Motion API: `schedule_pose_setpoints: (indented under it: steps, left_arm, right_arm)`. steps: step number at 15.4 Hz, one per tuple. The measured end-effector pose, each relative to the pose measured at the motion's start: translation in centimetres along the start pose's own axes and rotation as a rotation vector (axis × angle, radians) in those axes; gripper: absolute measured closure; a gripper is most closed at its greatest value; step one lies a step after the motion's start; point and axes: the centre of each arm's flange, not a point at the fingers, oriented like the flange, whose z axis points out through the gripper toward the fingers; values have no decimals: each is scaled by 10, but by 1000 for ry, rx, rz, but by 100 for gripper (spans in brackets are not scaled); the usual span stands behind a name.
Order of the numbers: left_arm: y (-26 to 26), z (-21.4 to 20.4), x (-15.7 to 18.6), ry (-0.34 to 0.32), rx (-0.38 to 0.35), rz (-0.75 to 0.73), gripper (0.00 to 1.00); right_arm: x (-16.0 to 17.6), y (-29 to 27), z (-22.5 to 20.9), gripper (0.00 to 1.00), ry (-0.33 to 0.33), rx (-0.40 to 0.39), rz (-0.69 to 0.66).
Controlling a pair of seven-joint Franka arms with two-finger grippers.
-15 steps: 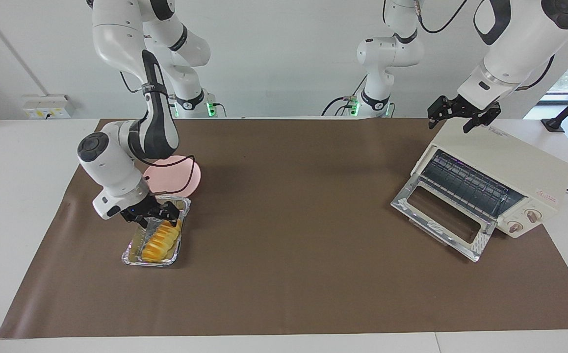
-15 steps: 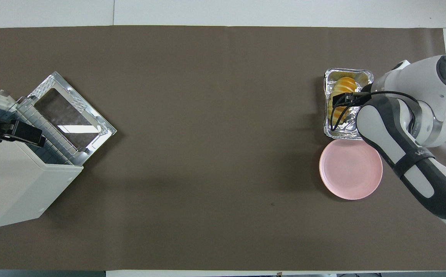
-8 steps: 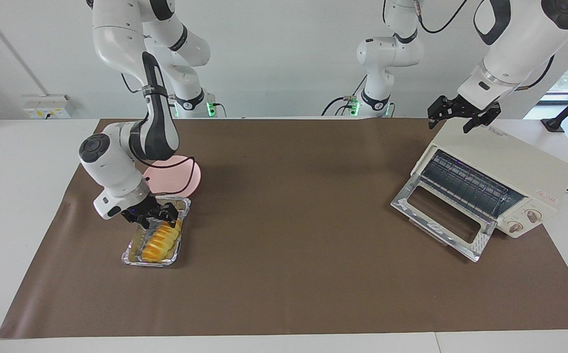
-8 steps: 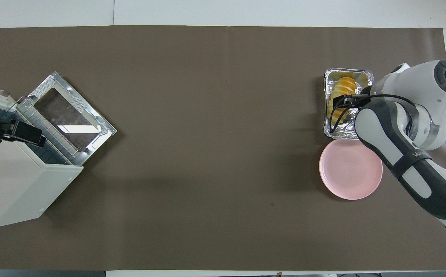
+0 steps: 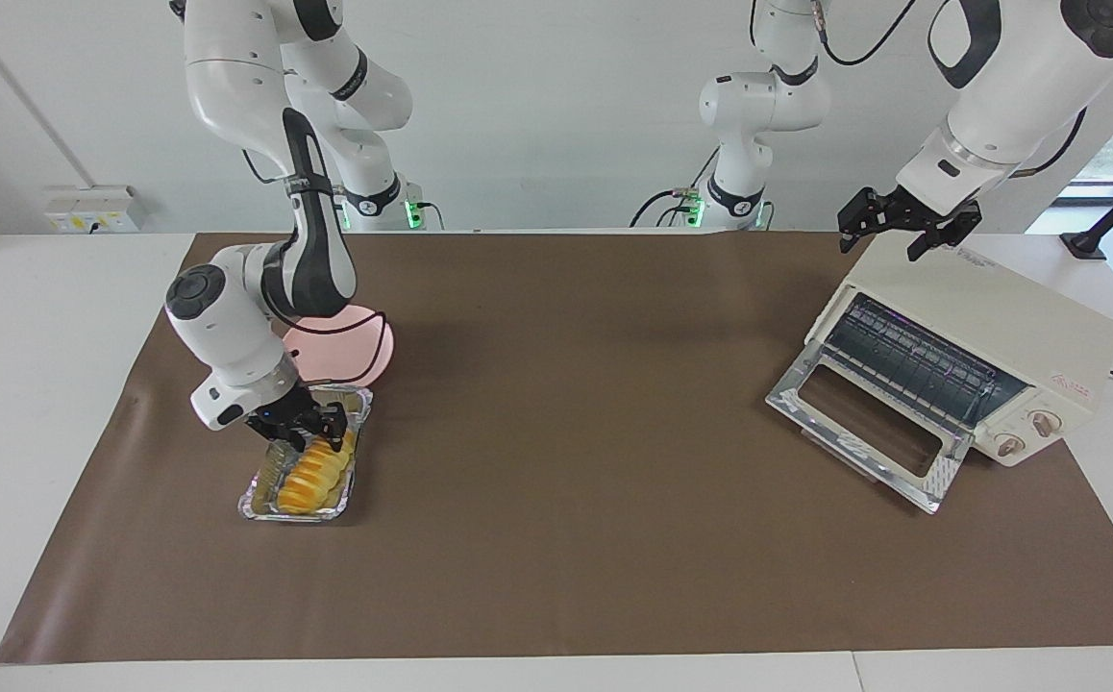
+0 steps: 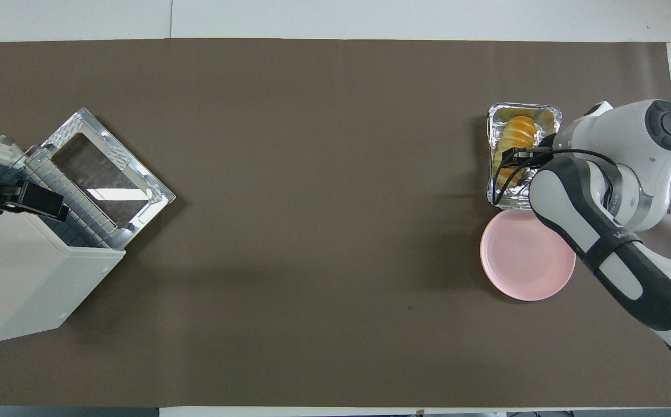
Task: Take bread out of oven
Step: 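Grasp the yellow bread slices in the tray with the right gripper, then move the bread onto the pink plate with the right gripper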
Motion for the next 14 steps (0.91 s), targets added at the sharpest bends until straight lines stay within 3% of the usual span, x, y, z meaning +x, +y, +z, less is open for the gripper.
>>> schedule_pose_setpoints:
  steps: [2,5,8,11,14]
  left_arm:
    - [0,0,0,0,0,0,0]
    - [0,0,0,0,0,0,0]
    - [0,0,0,0,0,0,0]
    - [0,0,0,0,0,0,0]
    - [0,0,0,0,0,0,0]
  right_arm:
    - [0,-1,-1,71,0,0,-2]
    - [-1,-2,-4,87,-16,1,-3]
    - [-1,-6,-29,88,-55,2,-10]
    - [-8,-16,-89,92,-96,-1,-21]
    - [-40,-26,-144,92,-196,-14,2]
